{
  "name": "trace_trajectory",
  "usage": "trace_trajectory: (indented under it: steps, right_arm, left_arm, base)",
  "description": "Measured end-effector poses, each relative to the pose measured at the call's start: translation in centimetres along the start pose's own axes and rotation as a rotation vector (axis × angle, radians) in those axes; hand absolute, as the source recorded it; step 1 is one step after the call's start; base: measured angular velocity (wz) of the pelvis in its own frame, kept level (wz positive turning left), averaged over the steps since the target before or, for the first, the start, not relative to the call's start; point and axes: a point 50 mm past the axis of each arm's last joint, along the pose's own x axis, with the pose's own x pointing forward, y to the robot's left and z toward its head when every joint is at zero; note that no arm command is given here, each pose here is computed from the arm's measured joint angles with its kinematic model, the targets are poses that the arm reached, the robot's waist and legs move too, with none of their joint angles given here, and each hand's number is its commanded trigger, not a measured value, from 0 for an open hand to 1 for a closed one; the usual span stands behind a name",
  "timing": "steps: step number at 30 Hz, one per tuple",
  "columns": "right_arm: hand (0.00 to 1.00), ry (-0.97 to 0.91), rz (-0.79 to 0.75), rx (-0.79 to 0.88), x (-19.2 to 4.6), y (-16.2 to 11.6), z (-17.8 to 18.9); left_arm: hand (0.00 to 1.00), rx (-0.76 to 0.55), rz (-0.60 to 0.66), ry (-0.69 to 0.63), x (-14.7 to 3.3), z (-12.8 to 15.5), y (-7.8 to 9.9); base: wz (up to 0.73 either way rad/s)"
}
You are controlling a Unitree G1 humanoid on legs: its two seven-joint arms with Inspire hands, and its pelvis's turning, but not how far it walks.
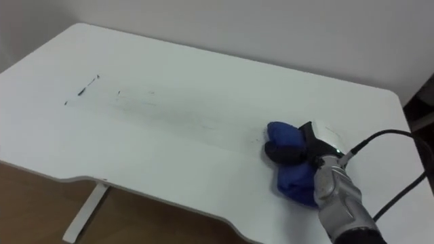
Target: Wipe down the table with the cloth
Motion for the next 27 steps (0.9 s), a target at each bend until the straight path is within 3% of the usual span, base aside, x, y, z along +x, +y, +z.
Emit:
trace_trajectory:
  steps: [7,8,9,10,21,23,24,25,27]
  right_arm:
    - [0.00,-0.052,-0.063,-0.013,-1.5,0.4,0.1]
    - [0.35,-0.056,-0.068,-0.011,-1.7,0.4,0.1]
    - [0.81,-0.061,-0.070,-0.010,-1.8,0.4,0.2]
    - [1.00,-0.071,-0.072,-0.006,-2.0,0.4,0.3]
    - [1.00,-0.093,-0.076,-0.002,-2.2,0.2,0.7]
    - [0.61,-0.093,-0.071,-0.002,-2.2,0.2,0.7]
    - [0.08,-0.093,-0.071,-0.002,-2.2,0.2,0.7]
    - [0.00,-0.093,-0.070,-0.002,-2.2,0.3,0.6]
    - [0.00,-0.090,-0.068,-0.003,-2.3,0.3,0.5]
  left_arm:
    - [0.00,0.028,0.006,-0.023,0.0,0.8,-0.5]
    - [0.00,0.030,0.010,-0.029,0.0,1.0,-0.6]
    - [0.00,0.030,0.013,-0.032,0.0,1.1,-0.6]
    - [0.00,0.030,0.019,-0.037,0.0,1.3,-0.5]
    - [0.00,0.019,0.039,-0.126,0.0,3.7,0.2]
    - [0.00,-0.005,0.043,-0.146,0.0,4.1,0.4]
    - [0.00,-0.009,0.042,-0.150,0.0,4.2,0.5]
    - [0.00,-0.019,0.040,-0.158,0.0,4.3,0.5]
    - [0.00,-0.027,0.039,-0.166,0.0,4.5,0.5]
  base:
    - [0.02]
    - [-0.03]
    - [-0.04]
    - [0.00]
    - [-0.07]
    - [0.00]
    - [0.00]
    - [0.00]
    - [-0.04]
